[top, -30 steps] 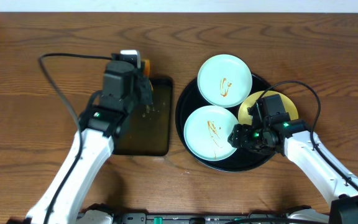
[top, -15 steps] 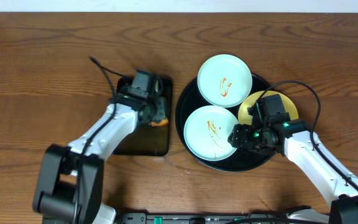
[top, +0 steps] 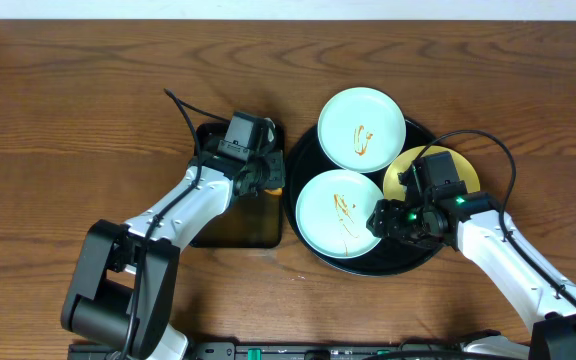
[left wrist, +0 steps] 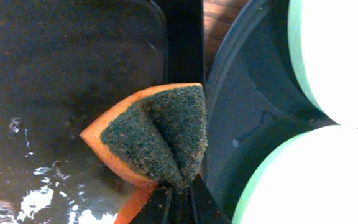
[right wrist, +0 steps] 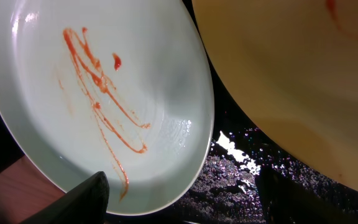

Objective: Clean dirty plates on tray and stack at the side

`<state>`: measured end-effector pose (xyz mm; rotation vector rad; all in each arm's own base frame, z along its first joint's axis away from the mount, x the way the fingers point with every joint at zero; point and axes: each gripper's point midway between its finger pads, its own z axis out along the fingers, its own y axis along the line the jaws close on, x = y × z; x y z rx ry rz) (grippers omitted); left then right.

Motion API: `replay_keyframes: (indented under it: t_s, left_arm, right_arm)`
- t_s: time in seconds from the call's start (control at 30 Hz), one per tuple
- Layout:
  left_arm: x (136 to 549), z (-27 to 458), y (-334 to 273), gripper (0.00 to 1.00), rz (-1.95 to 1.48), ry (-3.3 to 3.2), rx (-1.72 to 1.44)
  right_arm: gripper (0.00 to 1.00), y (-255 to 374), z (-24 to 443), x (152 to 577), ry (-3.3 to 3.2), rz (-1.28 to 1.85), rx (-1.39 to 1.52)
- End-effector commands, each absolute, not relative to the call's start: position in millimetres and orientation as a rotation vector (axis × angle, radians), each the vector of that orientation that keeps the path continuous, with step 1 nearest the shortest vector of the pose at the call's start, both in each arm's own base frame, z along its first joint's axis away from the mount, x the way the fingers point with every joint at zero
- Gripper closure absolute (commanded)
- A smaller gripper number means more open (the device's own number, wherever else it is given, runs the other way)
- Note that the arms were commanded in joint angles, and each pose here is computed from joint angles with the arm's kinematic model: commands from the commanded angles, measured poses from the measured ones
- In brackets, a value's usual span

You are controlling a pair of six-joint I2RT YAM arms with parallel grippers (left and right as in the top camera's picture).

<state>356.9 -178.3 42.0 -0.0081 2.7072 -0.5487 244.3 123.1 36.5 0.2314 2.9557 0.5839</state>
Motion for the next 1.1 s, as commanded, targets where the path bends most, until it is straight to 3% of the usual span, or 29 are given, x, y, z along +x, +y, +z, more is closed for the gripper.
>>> replay_keyframes:
  t_s: [0.0,0.43,0.57,0.73,1.07]
  left_arm:
    - [358.9,56.8,-189.4,0.92,-0.651,2.675,0.029]
    - [355.9,142.3,-200.9,0.92,-0.727,2.454,0.106]
    - [339.2,134.9,-227.1,0.92,-0.755,2.483,0.198]
    - [313.9,114.0,-263.5,0.92,-0.780,2.541,0.331]
    - [272.9,64.7,-313.5,0.92,-0.795,2.643,0.517]
  right_arm:
    - [0.25,124.2,32.9,240.2,2.973,0.578,0.242]
    - [0.25,123.9,32.6,239.0,2.978,0.576,0.244]
    - [0.30,123.2,31.7,236.7,2.988,0.572,0.248]
    - [0.44,122.7,29.4,234.3,2.997,0.569,0.251]
    - [0.62,134.2,7.7,229.6,3.055,0.543,0.198]
